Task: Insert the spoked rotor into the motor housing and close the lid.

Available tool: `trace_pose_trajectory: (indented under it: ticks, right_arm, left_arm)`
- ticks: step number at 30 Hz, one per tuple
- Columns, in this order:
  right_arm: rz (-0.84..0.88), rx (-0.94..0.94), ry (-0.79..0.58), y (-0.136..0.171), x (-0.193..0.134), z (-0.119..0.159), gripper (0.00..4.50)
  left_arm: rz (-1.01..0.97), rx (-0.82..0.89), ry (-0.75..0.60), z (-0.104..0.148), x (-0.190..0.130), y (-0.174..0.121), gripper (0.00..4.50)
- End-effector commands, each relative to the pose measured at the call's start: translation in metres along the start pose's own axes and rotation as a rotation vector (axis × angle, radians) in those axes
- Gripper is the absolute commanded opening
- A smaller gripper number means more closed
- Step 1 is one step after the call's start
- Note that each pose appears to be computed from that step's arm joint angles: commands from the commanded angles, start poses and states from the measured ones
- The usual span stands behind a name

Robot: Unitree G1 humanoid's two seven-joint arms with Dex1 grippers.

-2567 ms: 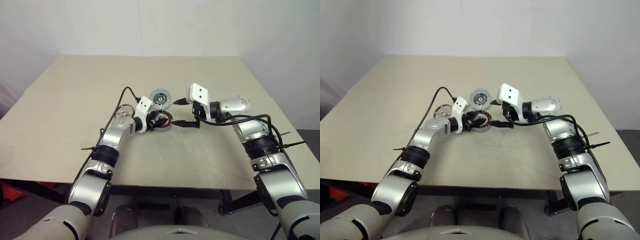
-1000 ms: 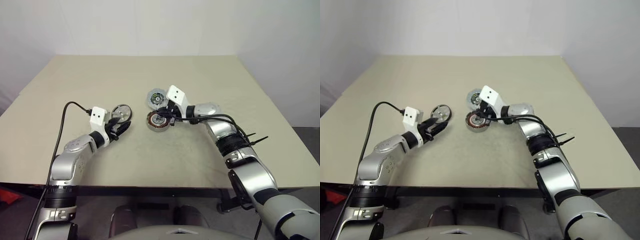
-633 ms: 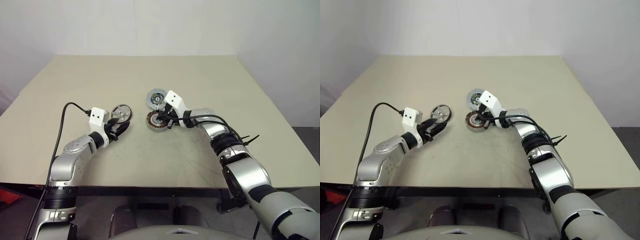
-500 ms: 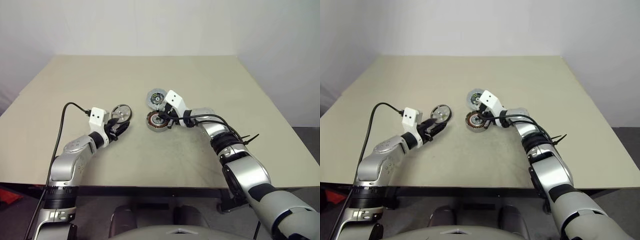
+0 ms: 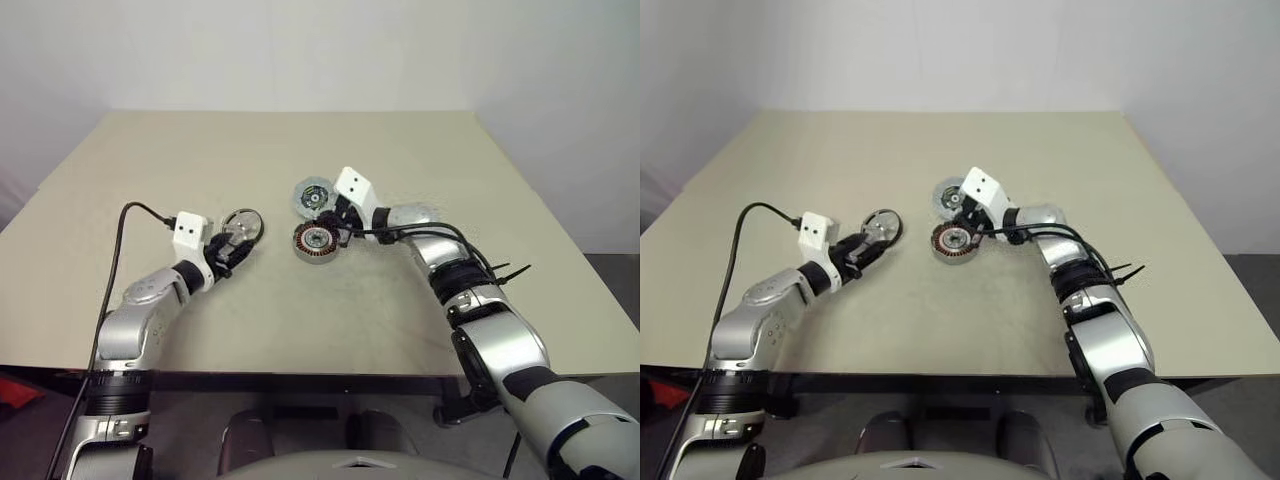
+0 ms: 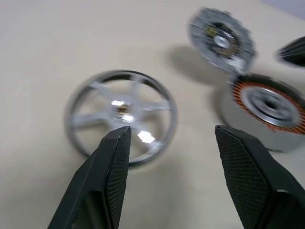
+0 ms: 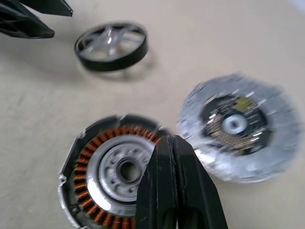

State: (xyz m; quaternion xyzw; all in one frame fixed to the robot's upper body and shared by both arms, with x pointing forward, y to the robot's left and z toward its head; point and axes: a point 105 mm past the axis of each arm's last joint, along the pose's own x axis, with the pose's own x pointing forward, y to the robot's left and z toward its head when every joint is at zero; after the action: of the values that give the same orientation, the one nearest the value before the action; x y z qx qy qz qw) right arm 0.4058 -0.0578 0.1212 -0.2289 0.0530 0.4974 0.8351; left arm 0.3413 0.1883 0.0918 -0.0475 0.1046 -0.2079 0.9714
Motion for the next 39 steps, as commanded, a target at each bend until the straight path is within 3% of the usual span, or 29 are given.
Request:
trace_pose_trajectory:
  ticks: [1, 17, 30, 34, 39]
  right_arm:
    - [-0.047, -0.036, -0.058, -0.014, -0.009, 0.023, 0.02]
    - [-0.071, -0.024, -0.063, -0.017, -0.012, 0.024, 0.02]
    - [-0.099, -0.024, -0.062, -0.022, -0.016, 0.024, 0.02]
    - [-0.095, -0.022, -0.064, -0.021, -0.014, 0.024, 0.02]
    - [-0.092, -0.024, -0.069, -0.021, -0.013, 0.027, 0.02]
  left_arm:
    - [0.083, 0.006, -0.047, 0.014, -0.002, 0.019, 3.01]
    - [0.126, -0.172, 0.058, -0.012, 0.032, 0.027, 3.01]
    - [0.132, -0.349, -0.006, -0.009, 0.02, 0.027, 3.01]
    - [0.147, -0.36, 0.034, -0.021, 0.015, 0.028, 3.01]
    - [0.131, -0.366, 0.036, -0.018, 0.021, 0.026, 3.01]
